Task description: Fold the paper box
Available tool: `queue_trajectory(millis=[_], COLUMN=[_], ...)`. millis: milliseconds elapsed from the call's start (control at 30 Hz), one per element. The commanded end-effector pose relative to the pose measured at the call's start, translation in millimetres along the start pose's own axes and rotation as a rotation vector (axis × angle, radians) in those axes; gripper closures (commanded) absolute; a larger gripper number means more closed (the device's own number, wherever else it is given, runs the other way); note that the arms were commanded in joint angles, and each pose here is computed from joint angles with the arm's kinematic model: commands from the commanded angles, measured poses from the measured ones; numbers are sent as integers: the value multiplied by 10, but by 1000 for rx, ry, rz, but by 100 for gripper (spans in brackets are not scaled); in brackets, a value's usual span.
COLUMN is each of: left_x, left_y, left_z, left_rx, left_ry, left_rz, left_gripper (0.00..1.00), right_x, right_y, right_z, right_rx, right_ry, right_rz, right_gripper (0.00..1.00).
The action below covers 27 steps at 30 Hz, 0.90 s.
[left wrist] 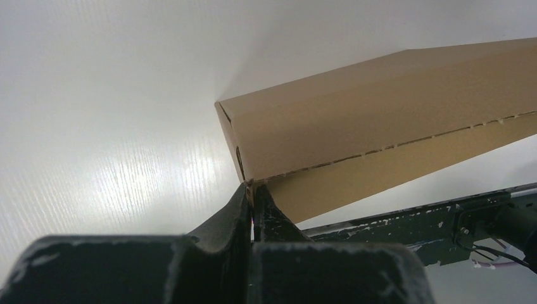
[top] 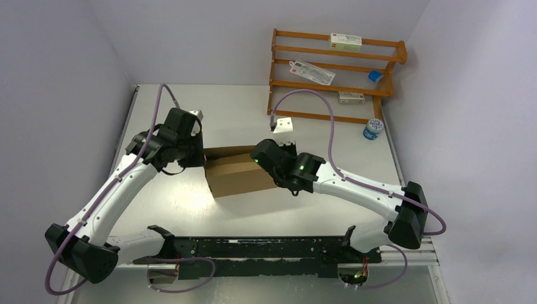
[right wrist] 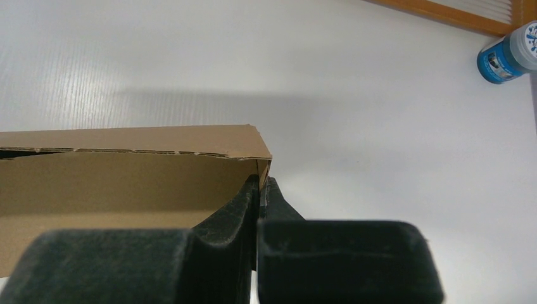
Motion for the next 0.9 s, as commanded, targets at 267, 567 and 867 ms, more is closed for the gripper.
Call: queue_trajectory(millis=[267, 567, 867], left_x=[116, 284, 234], left_y=[-129, -89, -91], left_z=[193, 202, 115], left_rx=[53, -86, -129], left_ry=[85, 57, 0], left_rz=[30, 74, 94], left_gripper=[95, 95, 95], right_x=[-23, 0, 28], right_y=[147, 84, 72], right_z=[-27, -50, -70], right_rx=[-79, -82, -131], right_ry=[-13, -41, -55], right_rz=[87, 132, 161], right_gripper=[100, 100, 100])
Point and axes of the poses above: each gripper's point midway between its finger pads, its own z axis out along the fingers, its own y axis along the line the jaws close on, x = y × z, the point moved 10 cm from there along -z, back along the fingers
